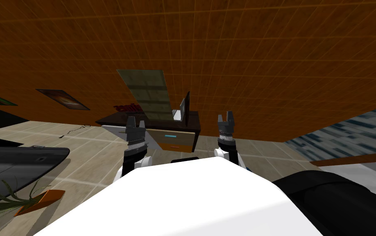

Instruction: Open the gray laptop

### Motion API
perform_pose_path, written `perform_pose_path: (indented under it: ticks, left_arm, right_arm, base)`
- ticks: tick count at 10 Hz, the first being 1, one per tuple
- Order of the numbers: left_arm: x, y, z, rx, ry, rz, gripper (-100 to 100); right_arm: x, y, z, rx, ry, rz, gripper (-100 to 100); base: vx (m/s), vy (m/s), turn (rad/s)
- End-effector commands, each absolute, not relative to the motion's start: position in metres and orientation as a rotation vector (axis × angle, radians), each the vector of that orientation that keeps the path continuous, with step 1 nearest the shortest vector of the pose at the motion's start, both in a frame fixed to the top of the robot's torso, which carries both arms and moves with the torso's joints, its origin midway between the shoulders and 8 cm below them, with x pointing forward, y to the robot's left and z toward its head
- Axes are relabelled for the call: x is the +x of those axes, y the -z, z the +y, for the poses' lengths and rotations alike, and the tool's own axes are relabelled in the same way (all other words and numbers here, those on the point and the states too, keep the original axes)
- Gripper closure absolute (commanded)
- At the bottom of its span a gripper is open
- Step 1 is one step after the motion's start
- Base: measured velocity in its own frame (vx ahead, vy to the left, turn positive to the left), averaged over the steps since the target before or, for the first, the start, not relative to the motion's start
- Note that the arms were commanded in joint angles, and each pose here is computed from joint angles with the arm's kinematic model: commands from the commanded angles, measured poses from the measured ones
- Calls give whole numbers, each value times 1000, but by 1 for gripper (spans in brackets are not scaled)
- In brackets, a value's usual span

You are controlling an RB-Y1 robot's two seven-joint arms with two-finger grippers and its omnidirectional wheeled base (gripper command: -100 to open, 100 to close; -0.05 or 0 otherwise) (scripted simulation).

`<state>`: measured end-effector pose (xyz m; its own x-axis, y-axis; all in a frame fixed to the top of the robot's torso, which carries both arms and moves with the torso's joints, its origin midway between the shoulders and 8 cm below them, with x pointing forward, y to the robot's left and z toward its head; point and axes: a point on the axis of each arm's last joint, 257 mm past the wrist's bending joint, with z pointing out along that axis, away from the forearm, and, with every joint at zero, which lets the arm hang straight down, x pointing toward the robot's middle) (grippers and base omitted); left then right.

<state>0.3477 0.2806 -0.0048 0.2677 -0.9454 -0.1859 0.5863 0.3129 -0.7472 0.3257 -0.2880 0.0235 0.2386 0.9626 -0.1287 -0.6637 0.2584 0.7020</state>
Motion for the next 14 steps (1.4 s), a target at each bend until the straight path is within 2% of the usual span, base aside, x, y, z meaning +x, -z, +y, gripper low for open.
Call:
perform_pose_path:
  ticks: [1, 9, 10, 14]
  left_arm:
    - [348, 5, 281, -616, 1126, 699, 0]
    - [348, 5, 281, -616, 1126, 698, 0]
    - [350, 8, 280, -596, 1118, 739, -100]
    - [358, 19, 286, -562, 1081, 848, -100]
  right_arm:
    - [326, -23, -288, 580, -1203, 620, 0]
    - [326, -24, -288, 579, -1203, 619, 0]
    - [326, -24, -288, 579, -1203, 619, 0]
    - [326, -23, -288, 580, -1203, 620, 0]
  base:
    - [0, 0, 0]
    - [0, 0, 0]
    - [1, -14, -13]
    - [-22, -39, -20]
